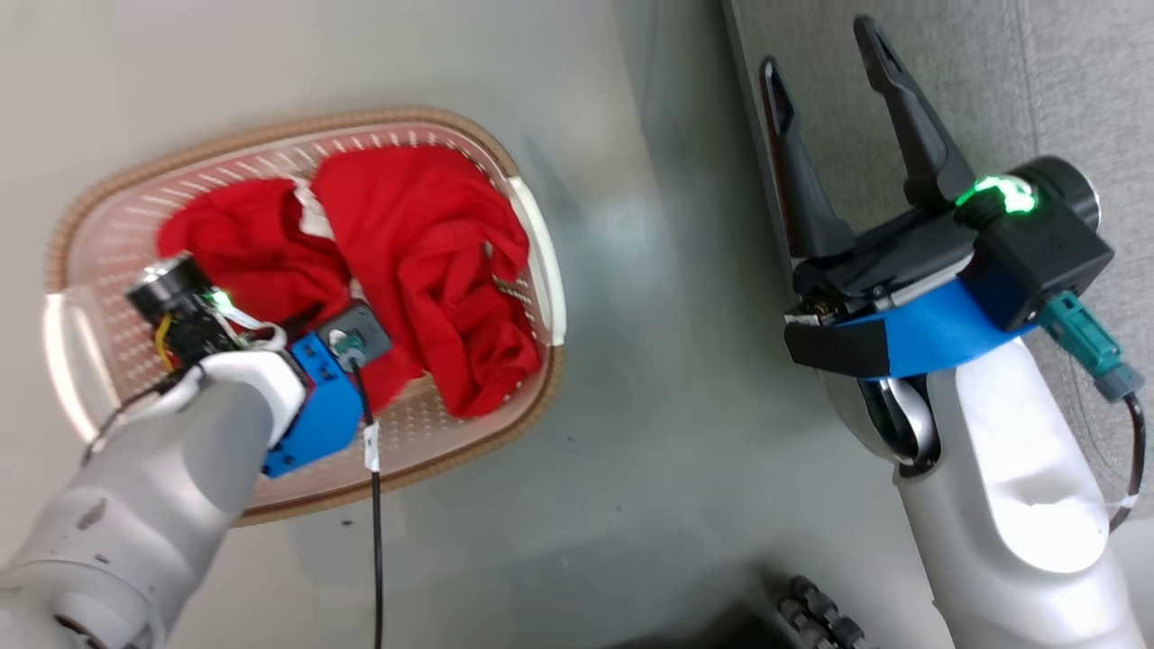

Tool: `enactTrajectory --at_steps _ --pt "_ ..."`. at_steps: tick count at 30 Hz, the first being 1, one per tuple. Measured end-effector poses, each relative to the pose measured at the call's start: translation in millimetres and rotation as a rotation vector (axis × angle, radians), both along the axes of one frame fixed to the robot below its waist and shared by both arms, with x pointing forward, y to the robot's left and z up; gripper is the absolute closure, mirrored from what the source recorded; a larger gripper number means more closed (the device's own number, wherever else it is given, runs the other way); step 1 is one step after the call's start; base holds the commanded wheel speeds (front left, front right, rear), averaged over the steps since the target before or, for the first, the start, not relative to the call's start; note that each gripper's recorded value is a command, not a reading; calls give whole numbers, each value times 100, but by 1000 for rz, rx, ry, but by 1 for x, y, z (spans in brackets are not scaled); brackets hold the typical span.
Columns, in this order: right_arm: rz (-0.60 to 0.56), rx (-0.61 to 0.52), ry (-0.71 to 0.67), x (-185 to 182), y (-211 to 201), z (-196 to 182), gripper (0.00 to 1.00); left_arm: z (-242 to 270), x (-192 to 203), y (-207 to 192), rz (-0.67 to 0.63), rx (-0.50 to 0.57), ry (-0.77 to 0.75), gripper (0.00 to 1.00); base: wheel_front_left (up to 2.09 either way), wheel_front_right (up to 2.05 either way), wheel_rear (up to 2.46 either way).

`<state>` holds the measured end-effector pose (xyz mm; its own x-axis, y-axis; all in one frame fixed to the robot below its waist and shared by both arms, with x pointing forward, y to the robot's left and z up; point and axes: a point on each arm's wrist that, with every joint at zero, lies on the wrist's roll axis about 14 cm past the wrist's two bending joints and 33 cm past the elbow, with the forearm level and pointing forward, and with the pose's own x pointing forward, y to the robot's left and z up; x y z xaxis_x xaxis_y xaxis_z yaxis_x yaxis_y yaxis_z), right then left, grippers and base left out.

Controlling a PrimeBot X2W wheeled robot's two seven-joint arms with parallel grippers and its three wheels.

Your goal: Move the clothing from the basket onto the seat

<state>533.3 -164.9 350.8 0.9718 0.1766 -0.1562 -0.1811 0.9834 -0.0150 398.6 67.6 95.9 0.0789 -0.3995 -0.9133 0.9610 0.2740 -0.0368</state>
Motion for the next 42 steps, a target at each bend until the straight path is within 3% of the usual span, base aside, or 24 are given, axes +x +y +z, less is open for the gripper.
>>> enactTrajectory --at_steps 17,32,42 --pt "24 3 -103 -22 14 68 0 124 34 -30 195 -261 -214 100 0 0 0" --pt "53 20 -191 -57 26 124 0 297 76 -54 416 -624 -581 100 0 0 0" --pt "55 23 -236 -83 28 150 0 402 78 -65 427 -816 -787 100 0 0 0"
